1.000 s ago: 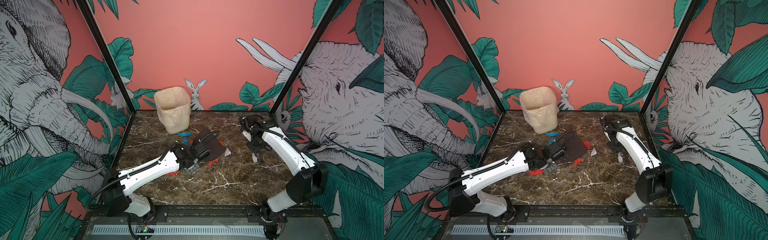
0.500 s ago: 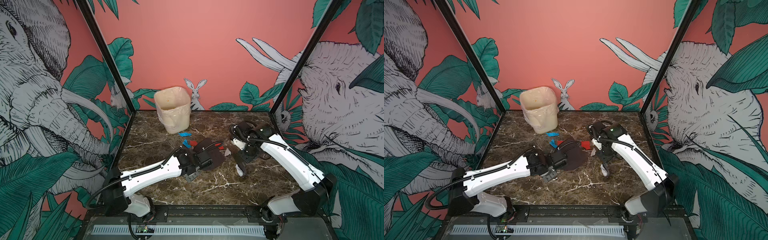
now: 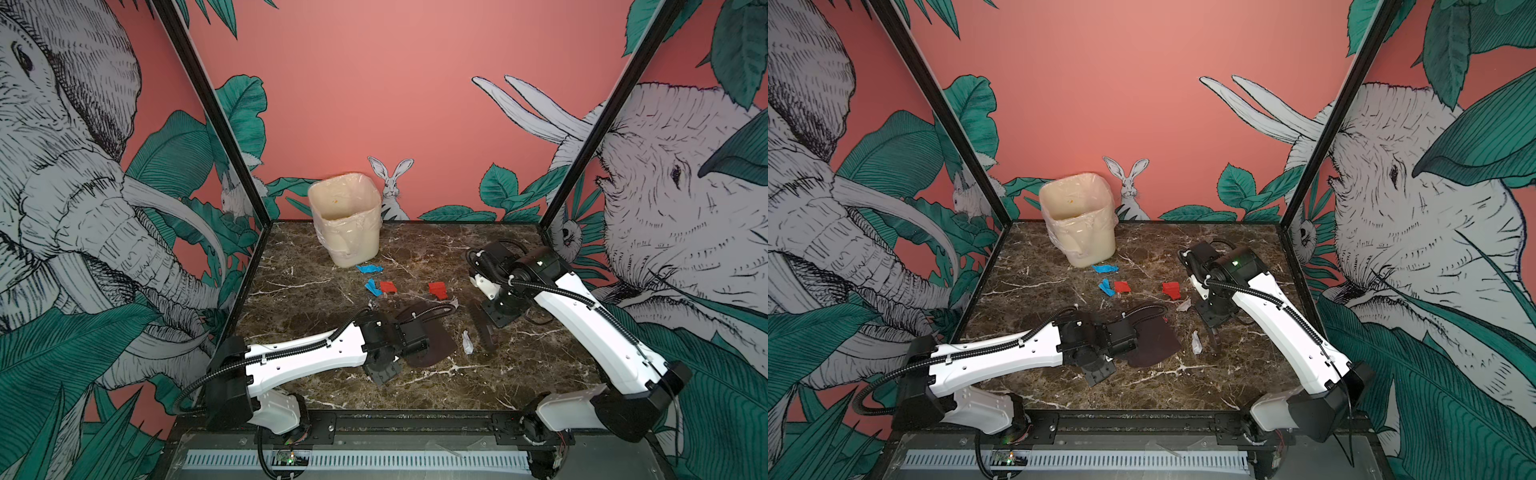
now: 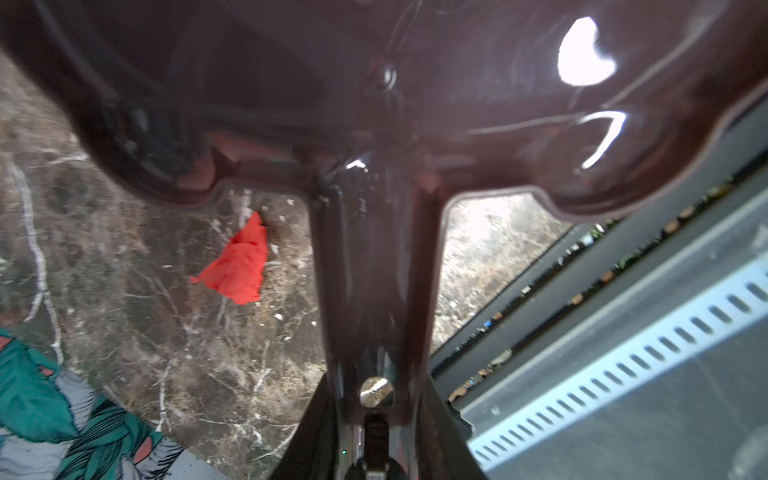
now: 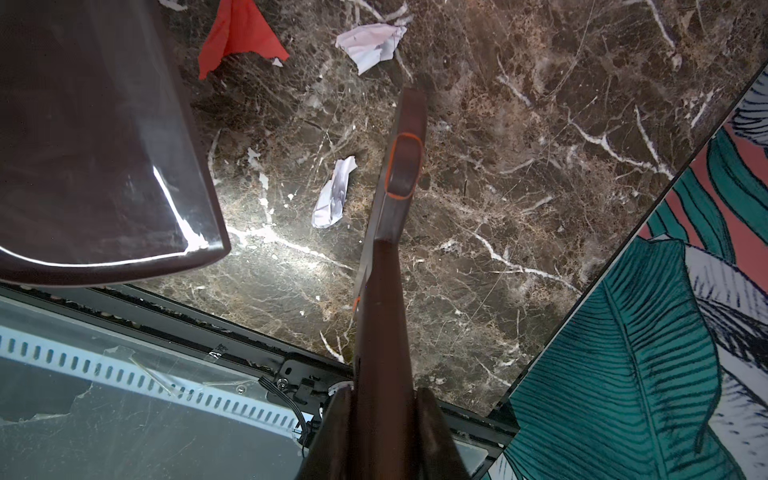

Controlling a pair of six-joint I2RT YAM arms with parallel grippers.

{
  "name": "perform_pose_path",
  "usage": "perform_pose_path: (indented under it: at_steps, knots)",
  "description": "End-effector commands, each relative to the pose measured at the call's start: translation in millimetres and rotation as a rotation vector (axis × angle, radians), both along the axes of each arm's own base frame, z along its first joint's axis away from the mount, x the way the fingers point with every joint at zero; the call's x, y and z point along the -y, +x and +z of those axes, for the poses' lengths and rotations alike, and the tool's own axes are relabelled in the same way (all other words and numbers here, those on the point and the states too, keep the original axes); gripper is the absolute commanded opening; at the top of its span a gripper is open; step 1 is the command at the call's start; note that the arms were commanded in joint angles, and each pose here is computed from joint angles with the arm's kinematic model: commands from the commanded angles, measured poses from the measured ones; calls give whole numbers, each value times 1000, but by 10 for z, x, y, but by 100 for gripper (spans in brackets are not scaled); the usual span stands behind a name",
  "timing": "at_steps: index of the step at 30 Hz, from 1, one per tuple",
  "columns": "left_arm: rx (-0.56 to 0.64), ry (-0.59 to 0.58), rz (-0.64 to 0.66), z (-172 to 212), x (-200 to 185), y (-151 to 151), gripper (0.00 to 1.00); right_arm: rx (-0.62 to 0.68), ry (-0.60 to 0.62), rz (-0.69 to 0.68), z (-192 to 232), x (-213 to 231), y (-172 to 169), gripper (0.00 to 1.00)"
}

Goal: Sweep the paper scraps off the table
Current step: 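Lower the dustpan near the robot with the left gripper while the right moves the brush, then sweep a white scrap into the dustpan with the brush in the right gripper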

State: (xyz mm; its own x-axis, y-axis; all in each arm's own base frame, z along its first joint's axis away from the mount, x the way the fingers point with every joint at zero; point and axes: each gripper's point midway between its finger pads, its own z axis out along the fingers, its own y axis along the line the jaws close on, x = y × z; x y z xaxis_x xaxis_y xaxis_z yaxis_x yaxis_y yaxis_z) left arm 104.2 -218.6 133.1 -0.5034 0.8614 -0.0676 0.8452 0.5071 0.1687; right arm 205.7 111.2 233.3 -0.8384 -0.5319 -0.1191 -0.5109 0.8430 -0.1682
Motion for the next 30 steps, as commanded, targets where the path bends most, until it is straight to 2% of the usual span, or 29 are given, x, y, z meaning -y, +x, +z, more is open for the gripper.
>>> perform_pose_path:
  at_steps: [1, 7, 17, 28, 30]
  knots:
    - [-68, -26, 0, -67, -2, -177, 0, -20, -79, -18, -86, 38, 11, 0]
    - [-95, -33, -9, -240, 99, -260, 0, -47, -154, 29, -169, -62, 52, 0]
    - [-131, 9, -57, -473, 158, -369, 0, -122, -156, 103, -282, -311, -108, 0]
    - [-155, 32, -74, -595, 188, -407, 0, -126, -23, 158, -113, -611, -255, 0]
    - [-157, 33, -76, -606, 187, -410, 0, -99, -36, 157, -49, -576, -227, 0]
